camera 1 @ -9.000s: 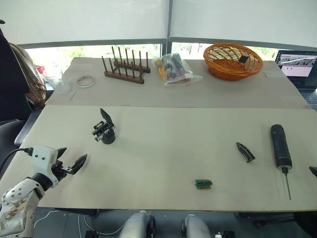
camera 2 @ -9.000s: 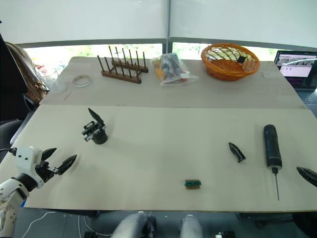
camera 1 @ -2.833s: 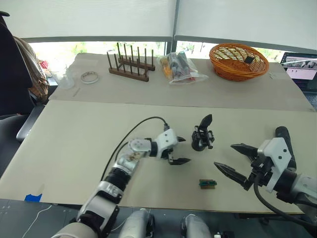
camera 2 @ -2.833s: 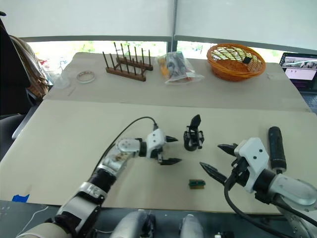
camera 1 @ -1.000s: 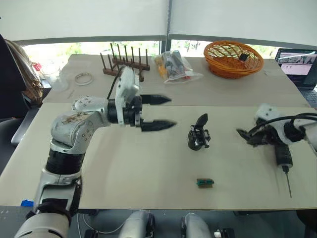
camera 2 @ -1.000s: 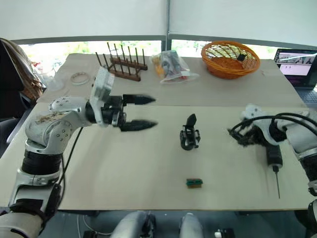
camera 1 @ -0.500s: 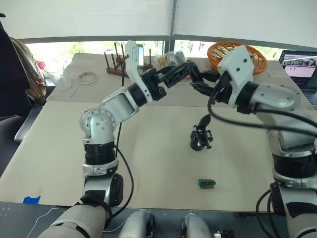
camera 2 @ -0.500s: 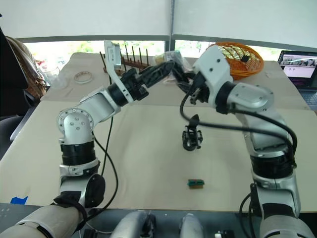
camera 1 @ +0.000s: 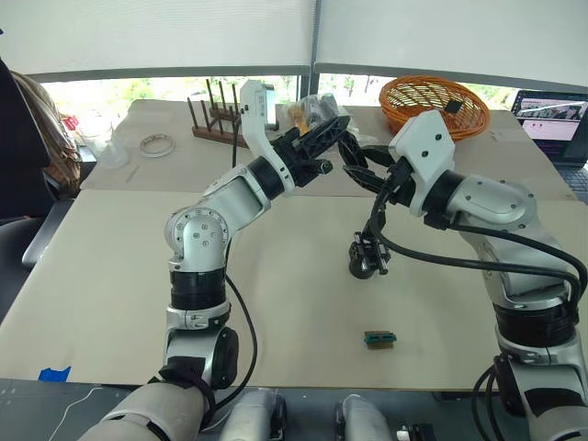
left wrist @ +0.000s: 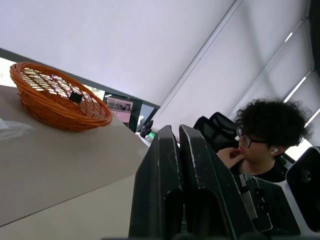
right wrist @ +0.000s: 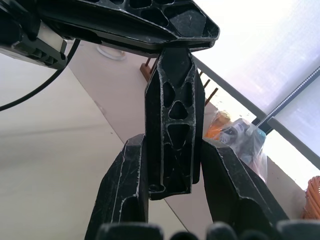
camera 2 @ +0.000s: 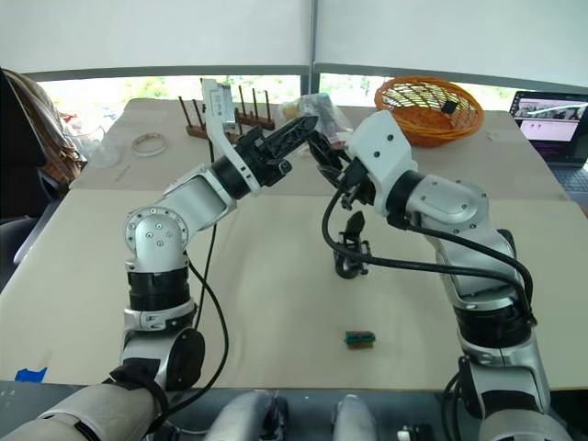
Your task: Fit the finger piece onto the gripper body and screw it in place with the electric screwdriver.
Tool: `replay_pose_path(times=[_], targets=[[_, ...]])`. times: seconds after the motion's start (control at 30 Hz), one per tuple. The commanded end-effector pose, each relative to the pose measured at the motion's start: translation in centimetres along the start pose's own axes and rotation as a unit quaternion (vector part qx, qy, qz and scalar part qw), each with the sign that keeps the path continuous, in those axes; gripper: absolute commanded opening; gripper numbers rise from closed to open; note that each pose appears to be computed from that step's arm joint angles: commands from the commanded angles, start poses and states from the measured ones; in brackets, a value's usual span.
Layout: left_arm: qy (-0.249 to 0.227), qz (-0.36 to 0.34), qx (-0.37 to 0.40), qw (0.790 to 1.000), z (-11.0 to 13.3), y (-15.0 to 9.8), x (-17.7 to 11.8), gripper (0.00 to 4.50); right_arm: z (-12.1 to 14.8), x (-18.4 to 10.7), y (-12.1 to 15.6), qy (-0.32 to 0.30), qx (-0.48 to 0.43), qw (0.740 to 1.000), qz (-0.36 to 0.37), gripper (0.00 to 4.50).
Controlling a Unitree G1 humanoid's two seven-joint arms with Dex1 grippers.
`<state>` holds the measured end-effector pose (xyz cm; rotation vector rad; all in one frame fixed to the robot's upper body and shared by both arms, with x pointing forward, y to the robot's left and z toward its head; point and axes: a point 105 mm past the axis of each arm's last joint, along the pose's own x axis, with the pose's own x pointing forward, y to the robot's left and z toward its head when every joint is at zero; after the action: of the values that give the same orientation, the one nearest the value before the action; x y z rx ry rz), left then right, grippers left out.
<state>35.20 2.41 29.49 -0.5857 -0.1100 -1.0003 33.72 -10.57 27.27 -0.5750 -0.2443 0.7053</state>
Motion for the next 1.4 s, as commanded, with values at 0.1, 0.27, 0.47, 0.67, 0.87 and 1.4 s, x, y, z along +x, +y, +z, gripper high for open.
replay_pose_path(times=[0.1, 0.27, 0.47, 0.67, 0.87, 1.4], targets=[[-0.014, -0.02, 0.012, 1.0, 1.1, -0.7, 0.7, 0.0, 2.8, -0.9, -1.1, -0.045, -0.06, 0.997, -0.036, 1.12], [0.019, -0.063, 0.063, 0.996, 1.8, -1.2, 0.9, 0.0, 3.9, -1.4, -1.7, -0.039, -0.074, 0.997, 0.0, 2.48], [0.098, -0.163, 0.177, 0.966, 2.1, -1.5, -0.2, 0.0, 4.7, -1.7, -1.1, -0.028, 0.039, 0.99, 0.13, 3.81], [0.202, -0.304, 0.205, 0.908, 1.7, -2.6, -3.3, 0.0, 5.5, -1.9, 0.3, -0.018, 0.255, 0.921, 0.294, 3.81], [0.215, -0.328, 0.196, 0.899, 2.5, -3.2, -3.4, 0.0, 4.7, -0.7, 2.5, 0.007, 0.238, 0.905, 0.353, 2.69], [0.221, -0.32, 0.185, 0.902, 2.4, -2.9, -4.0, 0.0, 5.7, -0.7, 2.5, -0.036, 0.233, 0.903, 0.359, 2.42]])
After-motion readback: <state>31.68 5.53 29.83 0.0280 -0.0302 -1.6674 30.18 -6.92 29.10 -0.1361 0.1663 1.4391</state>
